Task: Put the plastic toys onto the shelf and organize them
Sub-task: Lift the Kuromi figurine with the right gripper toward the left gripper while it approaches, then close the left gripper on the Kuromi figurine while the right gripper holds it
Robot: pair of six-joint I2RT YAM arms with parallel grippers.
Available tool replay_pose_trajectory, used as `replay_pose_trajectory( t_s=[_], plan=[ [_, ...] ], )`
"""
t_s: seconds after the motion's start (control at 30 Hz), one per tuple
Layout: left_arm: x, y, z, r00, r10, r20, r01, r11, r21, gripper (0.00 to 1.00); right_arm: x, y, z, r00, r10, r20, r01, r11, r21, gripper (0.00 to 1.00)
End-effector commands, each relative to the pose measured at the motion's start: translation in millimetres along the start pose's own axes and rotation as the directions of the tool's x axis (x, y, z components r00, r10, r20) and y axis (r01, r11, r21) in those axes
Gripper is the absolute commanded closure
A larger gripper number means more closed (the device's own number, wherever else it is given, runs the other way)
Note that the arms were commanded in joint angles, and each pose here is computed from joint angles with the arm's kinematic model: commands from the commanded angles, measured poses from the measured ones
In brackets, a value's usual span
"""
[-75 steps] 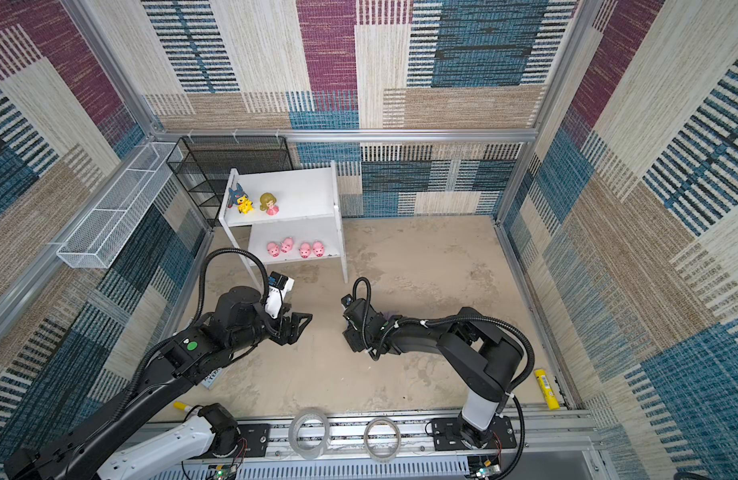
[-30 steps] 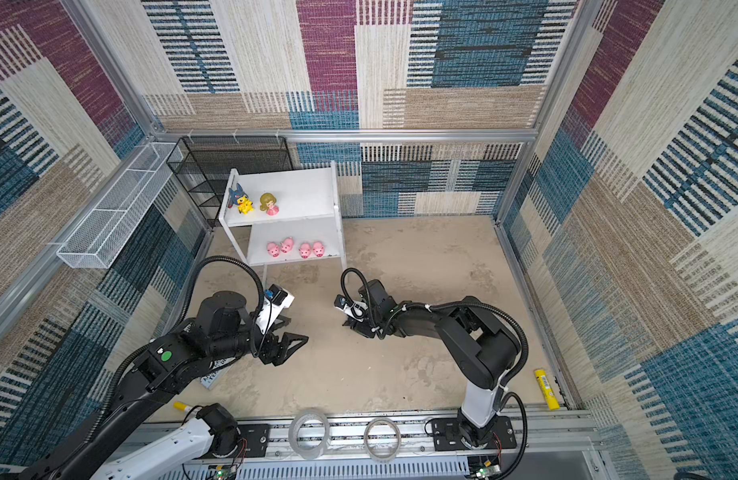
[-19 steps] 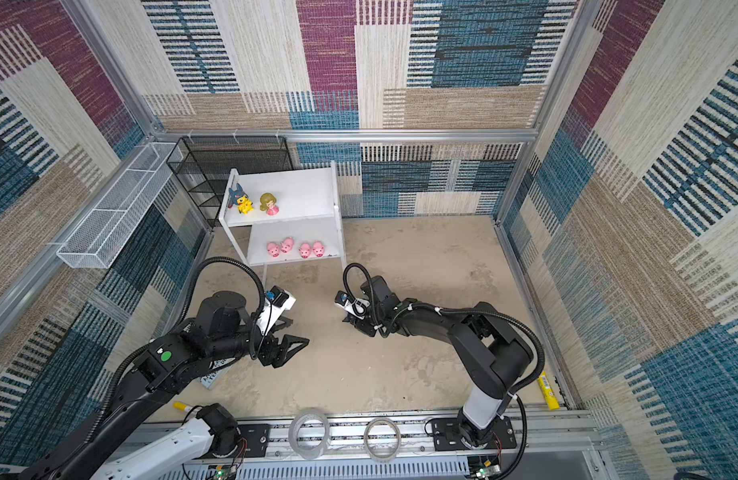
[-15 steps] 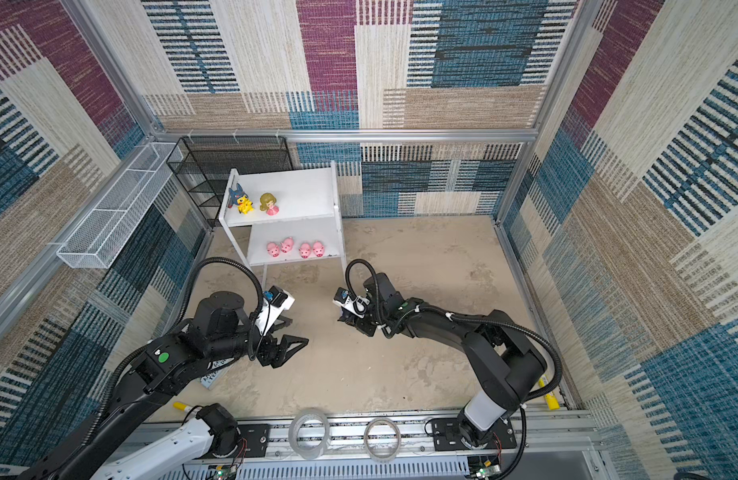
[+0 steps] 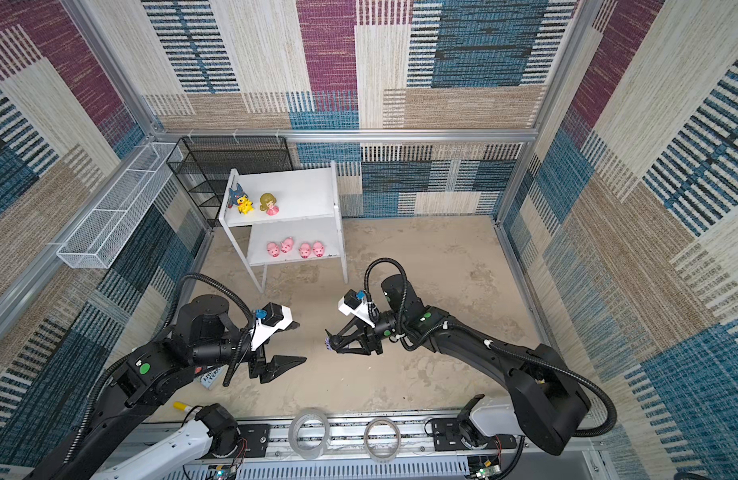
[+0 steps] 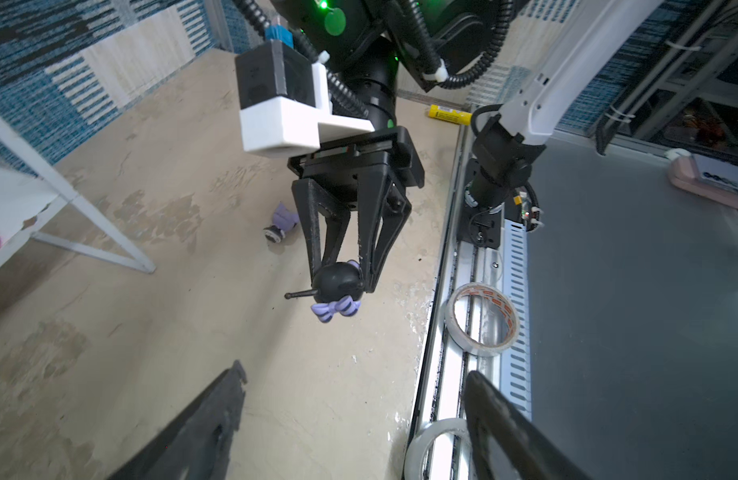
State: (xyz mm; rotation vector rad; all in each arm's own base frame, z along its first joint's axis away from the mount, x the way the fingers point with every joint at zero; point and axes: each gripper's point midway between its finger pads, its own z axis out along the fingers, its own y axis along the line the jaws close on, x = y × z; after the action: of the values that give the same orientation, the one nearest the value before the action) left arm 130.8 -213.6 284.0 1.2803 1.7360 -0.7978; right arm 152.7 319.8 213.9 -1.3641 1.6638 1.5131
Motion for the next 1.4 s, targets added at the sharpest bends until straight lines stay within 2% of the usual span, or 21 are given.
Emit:
replay_pose_trajectory(
  t_s=[0.0,0.13,0.27,0.53,0.8,1.03,1.17,1.37],
  plan=[
    [-12,-21,0,0.993,0.11,0.052,-0.116,0.984,0.132,0.15,-2,24,-7,0.998,0.057,-0.001,-0.057,0.996,-0.07,0.65],
    [-18,-28,10,0.991,0.123,0.046,-0.13,0.97,0.203,0.16,-3,36,-13,0.998,0.066,0.009,-0.065,0.995,-0.079,0.65],
    [-18,-36,20,0.982,0.189,0.026,-0.19,0.955,0.228,0.18,-5,41,-15,0.998,0.066,0.018,-0.064,0.994,-0.092,0.65],
    [-8,-30,38,0.923,0.377,-0.079,-0.367,0.923,0.119,0.23,-14,55,-16,0.997,0.069,0.019,-0.064,0.979,-0.194,0.66],
    [-16,-33,46,0.872,0.486,-0.064,-0.482,0.873,0.075,0.23,-13,63,-17,0.997,0.073,0.016,-0.067,0.968,-0.24,0.66],
    [-22,-43,56,0.853,0.52,-0.036,-0.513,0.85,0.116,0.25,-16,75,-21,0.998,0.054,0.028,-0.043,0.957,-0.285,0.66],
    [-30,-50,57,0.856,0.516,0.005,-0.512,0.847,0.143,0.28,-15,77,-22,0.998,0.056,0.026,-0.045,0.953,-0.3,0.66],
    [-28,-57,64,0.861,0.509,0.01,-0.502,0.844,0.192,0.32,-15,79,-22,0.998,0.052,0.026,-0.042,0.95,-0.308,0.67]
  ],
)
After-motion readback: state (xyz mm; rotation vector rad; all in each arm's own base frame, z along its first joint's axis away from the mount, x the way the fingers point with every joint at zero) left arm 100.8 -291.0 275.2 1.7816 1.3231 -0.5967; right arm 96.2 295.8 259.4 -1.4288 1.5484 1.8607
